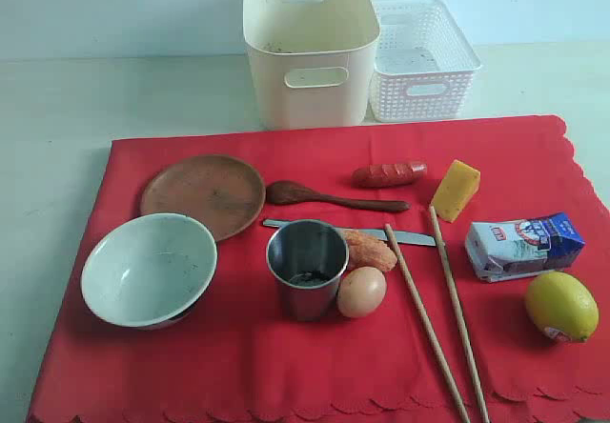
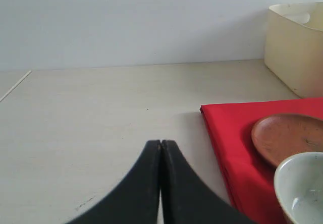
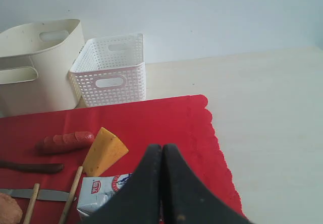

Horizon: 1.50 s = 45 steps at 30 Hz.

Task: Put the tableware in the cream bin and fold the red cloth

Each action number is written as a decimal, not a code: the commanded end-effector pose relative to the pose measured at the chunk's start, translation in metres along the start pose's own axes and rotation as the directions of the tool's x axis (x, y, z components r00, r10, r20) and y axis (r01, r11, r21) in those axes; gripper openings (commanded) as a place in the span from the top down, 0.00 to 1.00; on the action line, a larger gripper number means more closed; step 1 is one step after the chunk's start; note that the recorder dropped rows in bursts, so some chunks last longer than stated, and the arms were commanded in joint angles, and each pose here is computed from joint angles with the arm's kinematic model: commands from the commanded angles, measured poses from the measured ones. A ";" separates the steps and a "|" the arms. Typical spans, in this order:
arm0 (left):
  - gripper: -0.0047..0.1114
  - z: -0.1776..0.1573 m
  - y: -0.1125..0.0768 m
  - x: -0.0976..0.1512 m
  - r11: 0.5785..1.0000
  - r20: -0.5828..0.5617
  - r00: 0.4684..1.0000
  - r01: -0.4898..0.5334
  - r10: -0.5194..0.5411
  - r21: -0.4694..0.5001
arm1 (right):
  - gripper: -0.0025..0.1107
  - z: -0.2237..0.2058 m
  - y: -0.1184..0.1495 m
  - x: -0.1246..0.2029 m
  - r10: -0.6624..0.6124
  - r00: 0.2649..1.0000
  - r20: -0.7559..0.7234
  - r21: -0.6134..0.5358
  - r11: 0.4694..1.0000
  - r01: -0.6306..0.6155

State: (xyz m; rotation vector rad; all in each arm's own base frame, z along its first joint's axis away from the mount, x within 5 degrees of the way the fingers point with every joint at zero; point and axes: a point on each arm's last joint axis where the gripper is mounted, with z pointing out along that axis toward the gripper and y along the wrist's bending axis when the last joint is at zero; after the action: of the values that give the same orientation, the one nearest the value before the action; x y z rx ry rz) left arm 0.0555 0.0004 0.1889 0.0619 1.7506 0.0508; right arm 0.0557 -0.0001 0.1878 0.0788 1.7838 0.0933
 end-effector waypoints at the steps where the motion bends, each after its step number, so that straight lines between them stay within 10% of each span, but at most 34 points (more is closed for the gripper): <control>1: 0.94 0.000 0.000 -0.001 1.000 0.008 1.000 0.009 -0.009 0.000 | 0.98 0.000 0.000 0.001 -0.013 1.000 0.009 0.000 1.000 0.013; 34: 0.94 0.000 0.000 -0.001 1.000 0.008 1.000 0.009 -0.009 0.000 | 0.98 0.000 0.000 0.000 -0.016 1.000 0.014 -0.001 1.000 0.016; 45: 0.94 0.000 0.000 -0.001 1.000 0.008 1.000 0.009 -0.009 0.000 | 0.98 -0.006 0.007 -0.029 0.003 0.942 0.336 -0.078 0.997 0.025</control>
State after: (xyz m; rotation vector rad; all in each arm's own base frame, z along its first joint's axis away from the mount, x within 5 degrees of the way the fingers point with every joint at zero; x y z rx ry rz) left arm 0.0555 0.0004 0.1889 0.0619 1.7506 0.0508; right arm 0.0576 0.0030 0.2115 0.0437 1.5234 0.1328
